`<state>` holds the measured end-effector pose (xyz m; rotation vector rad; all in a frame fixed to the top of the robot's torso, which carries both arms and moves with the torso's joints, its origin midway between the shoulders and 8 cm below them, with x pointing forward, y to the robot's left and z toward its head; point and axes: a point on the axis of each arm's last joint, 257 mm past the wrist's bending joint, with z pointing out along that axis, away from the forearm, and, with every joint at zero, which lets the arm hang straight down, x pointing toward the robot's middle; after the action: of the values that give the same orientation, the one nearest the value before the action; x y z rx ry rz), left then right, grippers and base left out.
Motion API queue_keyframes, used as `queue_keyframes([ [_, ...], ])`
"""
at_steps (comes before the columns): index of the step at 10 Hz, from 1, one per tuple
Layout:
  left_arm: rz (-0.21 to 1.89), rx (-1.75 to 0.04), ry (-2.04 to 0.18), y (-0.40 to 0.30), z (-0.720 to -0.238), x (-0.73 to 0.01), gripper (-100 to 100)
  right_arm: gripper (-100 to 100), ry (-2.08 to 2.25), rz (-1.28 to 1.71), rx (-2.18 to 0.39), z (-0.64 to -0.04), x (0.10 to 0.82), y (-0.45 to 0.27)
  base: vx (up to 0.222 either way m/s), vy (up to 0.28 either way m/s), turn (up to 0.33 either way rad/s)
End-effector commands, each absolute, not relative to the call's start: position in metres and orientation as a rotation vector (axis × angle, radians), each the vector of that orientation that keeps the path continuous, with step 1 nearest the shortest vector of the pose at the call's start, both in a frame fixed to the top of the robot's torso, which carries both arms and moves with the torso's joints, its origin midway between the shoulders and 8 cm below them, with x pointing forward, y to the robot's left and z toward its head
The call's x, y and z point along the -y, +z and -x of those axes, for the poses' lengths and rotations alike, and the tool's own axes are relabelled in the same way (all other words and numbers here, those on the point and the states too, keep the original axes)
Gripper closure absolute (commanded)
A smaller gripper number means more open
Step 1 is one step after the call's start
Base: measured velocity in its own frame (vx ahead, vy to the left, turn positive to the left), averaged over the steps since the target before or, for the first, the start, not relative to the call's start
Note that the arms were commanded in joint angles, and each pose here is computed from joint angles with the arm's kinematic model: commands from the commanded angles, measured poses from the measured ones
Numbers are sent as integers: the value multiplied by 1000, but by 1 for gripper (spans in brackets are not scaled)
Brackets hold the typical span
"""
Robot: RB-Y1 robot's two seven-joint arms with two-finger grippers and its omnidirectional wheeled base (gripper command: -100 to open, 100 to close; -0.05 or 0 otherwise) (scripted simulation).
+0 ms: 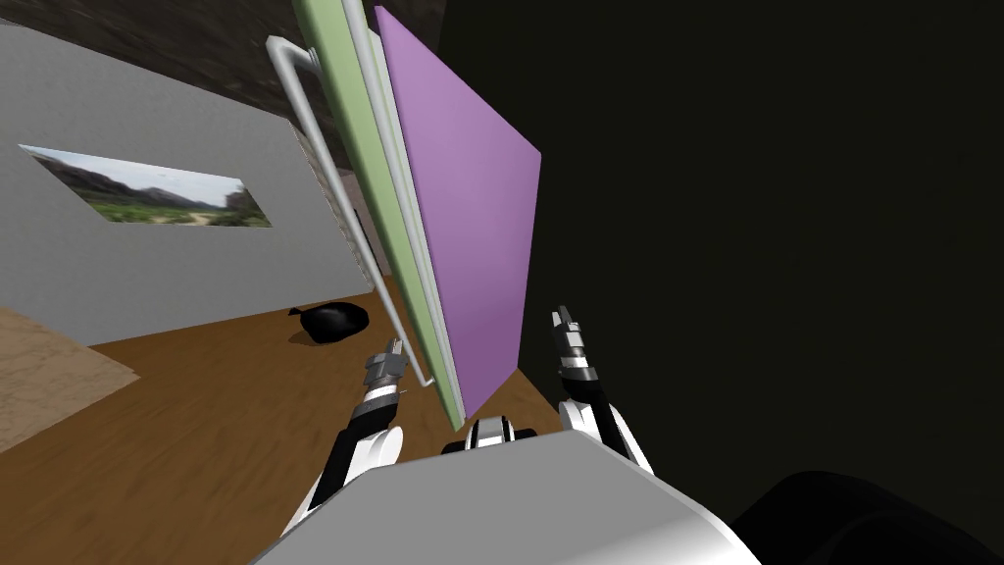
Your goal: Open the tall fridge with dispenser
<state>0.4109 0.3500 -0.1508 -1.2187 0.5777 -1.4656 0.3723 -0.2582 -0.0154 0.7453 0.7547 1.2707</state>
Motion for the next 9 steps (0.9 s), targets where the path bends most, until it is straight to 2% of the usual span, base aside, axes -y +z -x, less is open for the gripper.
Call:
queue_keyframes([
  [1, 1218, -629, -1447, -162, -412, -357, -100, 0, 1271, -745, -755, -372, 258, -15, -6, -24, 18],
  [9, 1284, -648, -1419, -198, -411, -374, -100, 0, 1271, -745, -755, -372, 258, -15, 15, -25, 25],
])
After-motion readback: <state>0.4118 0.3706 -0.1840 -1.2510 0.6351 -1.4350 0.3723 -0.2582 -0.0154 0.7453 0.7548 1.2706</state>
